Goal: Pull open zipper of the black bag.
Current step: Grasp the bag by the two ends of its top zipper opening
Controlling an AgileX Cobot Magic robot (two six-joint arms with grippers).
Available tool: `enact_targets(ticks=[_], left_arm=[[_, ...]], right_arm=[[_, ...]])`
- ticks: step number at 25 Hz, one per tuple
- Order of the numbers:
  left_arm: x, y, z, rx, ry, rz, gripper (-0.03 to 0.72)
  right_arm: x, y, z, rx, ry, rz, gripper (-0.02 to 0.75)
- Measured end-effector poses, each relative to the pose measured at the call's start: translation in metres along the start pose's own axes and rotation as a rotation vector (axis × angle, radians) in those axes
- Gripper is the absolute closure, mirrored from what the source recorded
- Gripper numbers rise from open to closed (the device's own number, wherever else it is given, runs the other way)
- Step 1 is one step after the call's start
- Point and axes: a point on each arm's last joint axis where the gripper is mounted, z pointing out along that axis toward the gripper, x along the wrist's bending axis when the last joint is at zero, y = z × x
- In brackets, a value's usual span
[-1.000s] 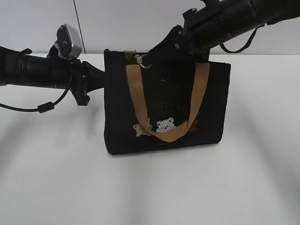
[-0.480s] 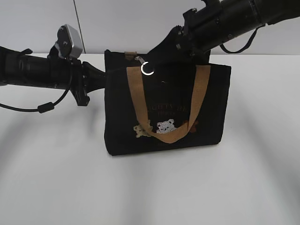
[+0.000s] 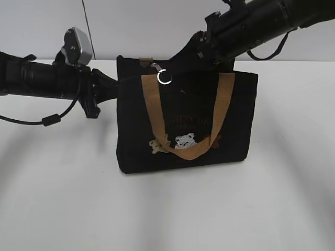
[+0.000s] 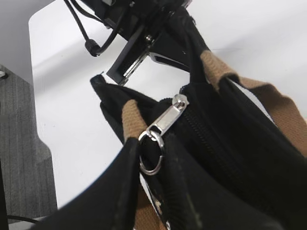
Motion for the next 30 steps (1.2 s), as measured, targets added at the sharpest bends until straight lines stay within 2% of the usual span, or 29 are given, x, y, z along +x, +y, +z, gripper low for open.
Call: enact_targets(ticks=[6,19,30], left_arm=[[0.0000,0.0000,0.0000,0.000,0.000,0.000,0.669],[0.0000,0.0000,0.0000,0.000,0.000,0.000,0.669],[0.0000,0.0000,0.0000,0.000,0.000,0.000,0.669]], right_arm=[[-0.0035,0.0031,-0.0002,-0.034,-0.038,0.027,0.580],[-0.0071,0.0003,0.0075,-0.060,-0.004,0.086,0.561],[-0.0061,-0.0040,0.0077,-0.012,0.004,0.092,0.561]])
